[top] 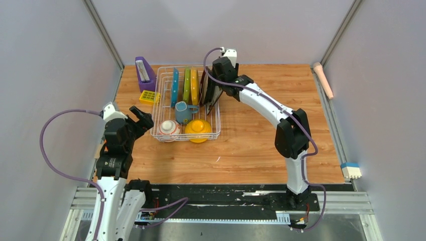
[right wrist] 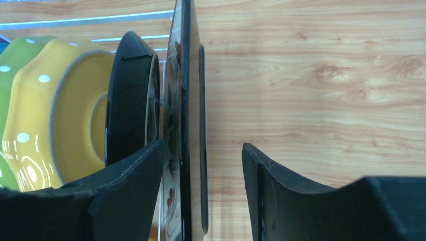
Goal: Unload the mixed dishes from the dish rack
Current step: Pick up the plate from the dish rack.
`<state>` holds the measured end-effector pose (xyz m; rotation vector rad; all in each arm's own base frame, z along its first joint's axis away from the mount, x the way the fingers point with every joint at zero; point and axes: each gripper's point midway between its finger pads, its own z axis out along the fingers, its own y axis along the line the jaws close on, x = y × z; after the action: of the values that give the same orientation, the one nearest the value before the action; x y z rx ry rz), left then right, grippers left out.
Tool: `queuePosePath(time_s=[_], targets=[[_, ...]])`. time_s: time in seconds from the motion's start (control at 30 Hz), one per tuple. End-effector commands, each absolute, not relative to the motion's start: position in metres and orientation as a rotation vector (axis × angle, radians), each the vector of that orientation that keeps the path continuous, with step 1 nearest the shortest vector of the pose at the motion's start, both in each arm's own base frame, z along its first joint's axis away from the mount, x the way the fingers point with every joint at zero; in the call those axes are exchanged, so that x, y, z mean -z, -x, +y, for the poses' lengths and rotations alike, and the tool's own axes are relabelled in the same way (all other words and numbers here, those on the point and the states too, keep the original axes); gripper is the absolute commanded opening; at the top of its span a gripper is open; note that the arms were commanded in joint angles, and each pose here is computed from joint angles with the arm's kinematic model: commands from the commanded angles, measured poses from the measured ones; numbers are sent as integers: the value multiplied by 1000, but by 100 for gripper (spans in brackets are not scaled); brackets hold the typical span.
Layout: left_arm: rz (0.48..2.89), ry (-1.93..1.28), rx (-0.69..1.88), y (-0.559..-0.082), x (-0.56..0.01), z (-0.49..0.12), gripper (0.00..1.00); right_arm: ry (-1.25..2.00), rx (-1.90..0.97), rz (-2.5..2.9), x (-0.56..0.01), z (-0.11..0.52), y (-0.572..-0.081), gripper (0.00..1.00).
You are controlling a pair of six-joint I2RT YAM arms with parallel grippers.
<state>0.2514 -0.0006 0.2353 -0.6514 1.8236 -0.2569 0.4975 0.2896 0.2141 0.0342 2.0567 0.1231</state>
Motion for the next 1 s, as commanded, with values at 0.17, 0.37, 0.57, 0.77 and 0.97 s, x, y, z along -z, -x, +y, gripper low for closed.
queuePosePath(time_s=[0.17, 0.37, 0.57, 0.77, 0.97], targets=[[1807, 681, 244, -253, -236, 4, 100, -87, -240, 2090, -203, 310, -479, 54], [1809, 695, 232, -253, -234, 6, 100, -88, -214, 2088, -199, 314, -469, 51], [1821, 700, 231, -255, -231, 6, 100, -92, -221, 2060, -214, 313, -462, 46], [1833, 704, 225, -255, -229, 6, 100, -78, -260, 2042, -227, 318, -459, 41], [1834, 706, 221, -254, -229, 7, 100, -65, -299, 2036, -238, 321, -456, 30]])
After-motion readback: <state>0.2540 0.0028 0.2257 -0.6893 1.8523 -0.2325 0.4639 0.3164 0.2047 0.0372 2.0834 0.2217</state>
